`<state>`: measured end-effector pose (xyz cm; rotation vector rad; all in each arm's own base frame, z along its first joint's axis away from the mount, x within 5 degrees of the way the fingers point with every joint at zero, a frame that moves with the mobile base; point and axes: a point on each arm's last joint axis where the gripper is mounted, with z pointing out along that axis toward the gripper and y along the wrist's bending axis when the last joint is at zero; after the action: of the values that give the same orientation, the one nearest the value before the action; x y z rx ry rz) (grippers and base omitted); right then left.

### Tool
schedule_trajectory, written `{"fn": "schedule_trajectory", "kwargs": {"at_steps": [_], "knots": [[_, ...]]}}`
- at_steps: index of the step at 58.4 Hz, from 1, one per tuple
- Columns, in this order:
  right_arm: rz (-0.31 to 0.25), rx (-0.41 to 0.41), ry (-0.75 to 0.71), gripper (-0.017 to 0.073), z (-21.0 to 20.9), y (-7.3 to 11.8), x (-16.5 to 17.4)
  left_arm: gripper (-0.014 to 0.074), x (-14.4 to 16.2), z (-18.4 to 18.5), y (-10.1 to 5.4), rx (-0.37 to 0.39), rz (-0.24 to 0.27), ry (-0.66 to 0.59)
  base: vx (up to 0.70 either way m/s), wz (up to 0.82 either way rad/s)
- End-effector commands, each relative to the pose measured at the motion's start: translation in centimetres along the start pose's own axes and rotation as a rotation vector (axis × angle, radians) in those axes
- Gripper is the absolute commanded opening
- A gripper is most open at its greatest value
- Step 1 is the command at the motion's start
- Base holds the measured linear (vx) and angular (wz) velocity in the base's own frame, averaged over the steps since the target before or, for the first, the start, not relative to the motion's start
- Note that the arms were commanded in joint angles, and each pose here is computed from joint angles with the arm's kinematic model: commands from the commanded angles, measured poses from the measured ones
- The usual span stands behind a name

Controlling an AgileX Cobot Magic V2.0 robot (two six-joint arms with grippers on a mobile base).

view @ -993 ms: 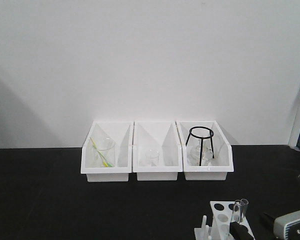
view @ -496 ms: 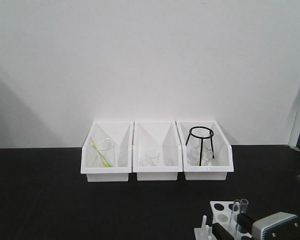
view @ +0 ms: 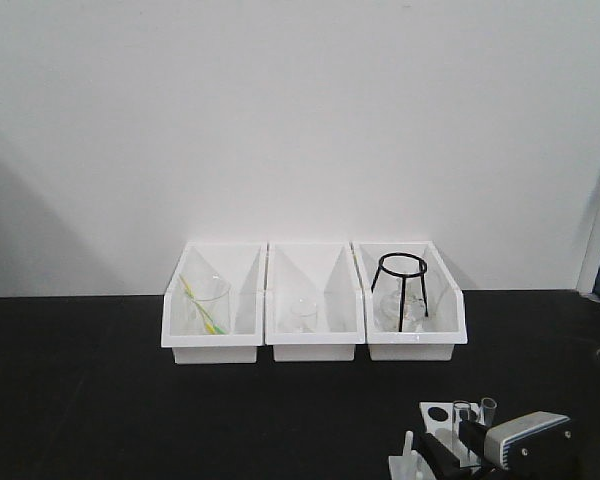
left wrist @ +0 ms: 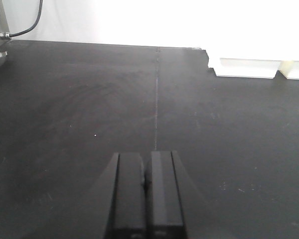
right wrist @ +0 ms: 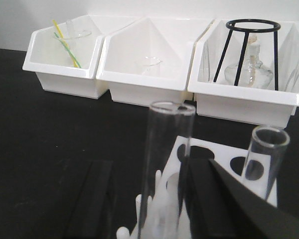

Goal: Flip and reinsert test tube from rack
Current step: 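Close the right gripper on the tube and lift it out of the rack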

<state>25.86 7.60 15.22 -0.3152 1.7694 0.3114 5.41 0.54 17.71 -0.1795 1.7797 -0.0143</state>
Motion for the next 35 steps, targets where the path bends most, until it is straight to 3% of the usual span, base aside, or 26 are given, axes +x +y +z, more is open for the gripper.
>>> {"fn": "schedule_trajectory", "kwargs": {"at_steps": [1,20,35], "knots": [[-0.01,-0.007,-0.152,0.0379,0.2,0.0,-2.0,-0.0006,-0.8,-0.1,-0.2,0.023,-0.002,-0.096,0.0,0.0],[-0.015,-0.006,-0.169,0.0377,1.4,-0.2,-2.5,-0.0006,-0.8,-0.1,-0.2,0.023,-0.002,-0.096,0.0,0.0],[-0.02,-0.021,-0.132,0.0191,1.4,0.0,-2.2,-0.0006,-0.8,-0.1,-0.2,0.023,-0.002,-0.096,0.0,0.0]]}}
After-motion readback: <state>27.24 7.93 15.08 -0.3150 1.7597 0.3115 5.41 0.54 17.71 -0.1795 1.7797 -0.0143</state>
